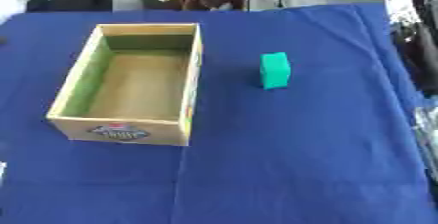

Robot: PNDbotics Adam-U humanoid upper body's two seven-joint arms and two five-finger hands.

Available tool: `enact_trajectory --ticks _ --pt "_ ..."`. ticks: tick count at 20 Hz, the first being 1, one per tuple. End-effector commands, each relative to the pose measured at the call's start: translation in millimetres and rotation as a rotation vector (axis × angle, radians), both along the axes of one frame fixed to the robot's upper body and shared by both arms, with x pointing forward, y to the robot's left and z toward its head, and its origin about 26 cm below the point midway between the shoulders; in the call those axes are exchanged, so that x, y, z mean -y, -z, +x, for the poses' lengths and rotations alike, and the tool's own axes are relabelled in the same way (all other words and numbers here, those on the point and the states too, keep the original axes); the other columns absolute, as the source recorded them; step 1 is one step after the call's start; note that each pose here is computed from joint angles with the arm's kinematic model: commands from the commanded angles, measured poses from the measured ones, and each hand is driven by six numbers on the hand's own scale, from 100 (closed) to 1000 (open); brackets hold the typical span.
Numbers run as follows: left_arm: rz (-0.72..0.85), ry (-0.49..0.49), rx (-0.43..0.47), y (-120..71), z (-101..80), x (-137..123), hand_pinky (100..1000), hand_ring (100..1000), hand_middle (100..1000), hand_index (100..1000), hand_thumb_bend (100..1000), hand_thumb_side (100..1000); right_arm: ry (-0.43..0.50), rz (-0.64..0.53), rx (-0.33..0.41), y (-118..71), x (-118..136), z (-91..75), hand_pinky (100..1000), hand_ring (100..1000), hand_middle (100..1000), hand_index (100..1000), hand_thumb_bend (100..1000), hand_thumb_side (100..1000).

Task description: Pick up objects on the table and place them in the box.

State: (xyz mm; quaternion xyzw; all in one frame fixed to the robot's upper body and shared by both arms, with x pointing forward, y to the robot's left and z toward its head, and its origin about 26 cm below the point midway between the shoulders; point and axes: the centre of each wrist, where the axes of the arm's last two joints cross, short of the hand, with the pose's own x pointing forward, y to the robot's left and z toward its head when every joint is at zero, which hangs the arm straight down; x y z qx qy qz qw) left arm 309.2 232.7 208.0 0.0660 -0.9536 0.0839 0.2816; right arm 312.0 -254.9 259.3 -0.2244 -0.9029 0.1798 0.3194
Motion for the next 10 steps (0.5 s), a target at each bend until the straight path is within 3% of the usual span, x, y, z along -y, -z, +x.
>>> enact_trajectory --ticks 1,10 --pt "0.005 -0.010 0.024 -5.6 -2.7 -2.4 507 712 864 754 100 965 0.003 -0.008 0.034 -8.6 2.3 -4.2 911 865 698 866 100 979" --pt "0.003 -0.009 0.022 -5.3 -2.7 -2.1 507 712 864 754 100 966 0.008 -0.011 0.039 -10.9 2.7 -4.2 909 867 702 867 100 972"
